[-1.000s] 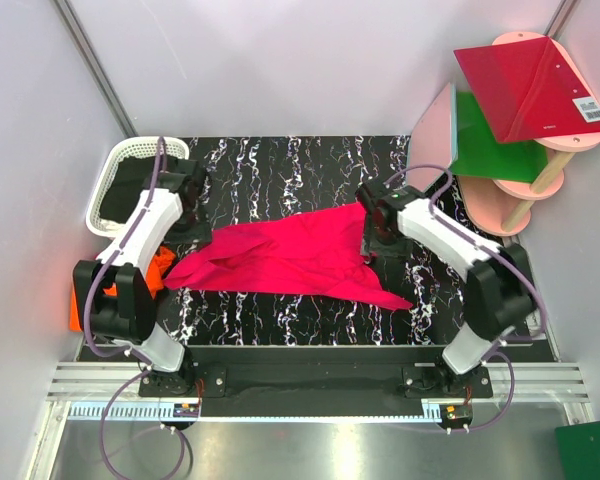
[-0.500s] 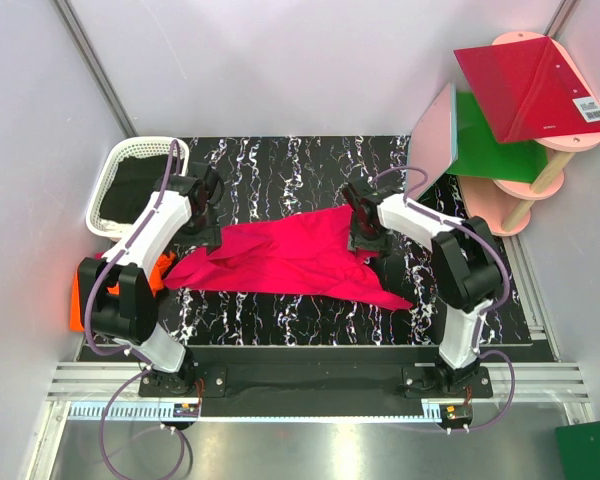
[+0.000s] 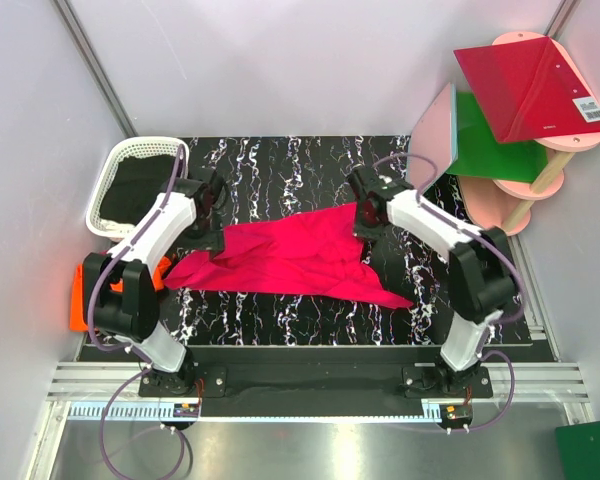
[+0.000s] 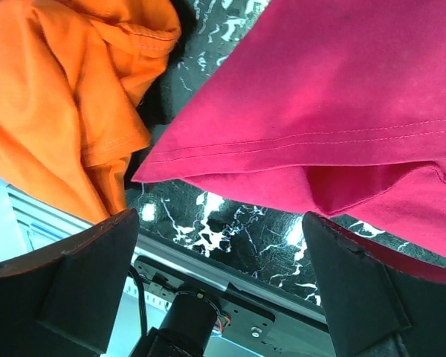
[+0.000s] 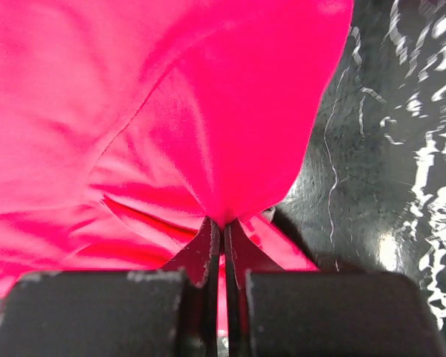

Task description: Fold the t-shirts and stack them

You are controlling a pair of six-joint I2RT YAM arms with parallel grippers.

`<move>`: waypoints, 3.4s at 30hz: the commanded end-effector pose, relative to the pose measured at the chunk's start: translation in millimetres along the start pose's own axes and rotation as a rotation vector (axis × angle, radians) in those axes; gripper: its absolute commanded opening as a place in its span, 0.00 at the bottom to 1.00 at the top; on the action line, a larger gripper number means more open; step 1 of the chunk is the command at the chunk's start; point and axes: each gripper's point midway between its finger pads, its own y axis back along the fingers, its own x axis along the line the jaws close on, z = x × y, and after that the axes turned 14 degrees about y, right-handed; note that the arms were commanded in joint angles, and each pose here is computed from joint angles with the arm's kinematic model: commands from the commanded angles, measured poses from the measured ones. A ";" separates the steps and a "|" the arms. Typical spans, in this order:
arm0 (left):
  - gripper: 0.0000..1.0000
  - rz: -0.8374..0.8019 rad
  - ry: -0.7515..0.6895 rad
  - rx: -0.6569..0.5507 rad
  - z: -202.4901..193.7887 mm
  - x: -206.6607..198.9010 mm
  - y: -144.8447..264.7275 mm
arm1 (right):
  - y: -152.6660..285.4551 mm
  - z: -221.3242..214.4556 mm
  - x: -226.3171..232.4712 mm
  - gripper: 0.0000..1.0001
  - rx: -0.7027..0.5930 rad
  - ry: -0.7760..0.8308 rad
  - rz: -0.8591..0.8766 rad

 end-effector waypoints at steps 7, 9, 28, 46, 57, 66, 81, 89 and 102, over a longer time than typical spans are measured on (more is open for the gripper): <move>0.99 -0.011 -0.047 0.004 -11.0 -25.9 -6.9 | 96.1 116.2 3.5 0.00 -0.489 -0.001 0.056; 0.99 -0.017 -0.074 0.011 -16.7 -33.6 -7.7 | 72.2 123.6 7.5 0.00 -0.471 0.018 0.035; 0.99 -0.072 -0.163 -0.092 -9.7 -84.4 8.2 | 31.0 260.6 23.0 0.72 -0.720 -0.028 -0.155; 0.97 -0.094 -0.264 -0.144 59.9 -191.9 -32.2 | 142.2 149.8 -40.6 0.81 -0.733 -0.019 -0.142; 0.00 -0.089 -0.242 -0.174 68.4 -186.8 -28.6 | 140.2 130.0 -40.6 0.80 -0.687 -0.010 -0.111; 0.00 0.038 -0.065 -0.318 119.3 -105.7 1.9 | 120.4 117.9 -24.5 0.79 -0.626 -0.008 -0.030; 0.00 0.305 0.141 -0.294 149.2 5.5 -17.8 | 4.7 143.8 66.0 0.77 -0.358 0.016 0.234; 0.00 0.305 0.137 -0.298 152.9 13.5 -13.7 | -30.8 180.9 83.7 0.75 -0.380 0.004 0.233; 0.00 0.298 0.101 -0.272 147.5 11.2 -20.0 | -92.8 197.1 106.3 0.54 -0.306 -0.027 0.232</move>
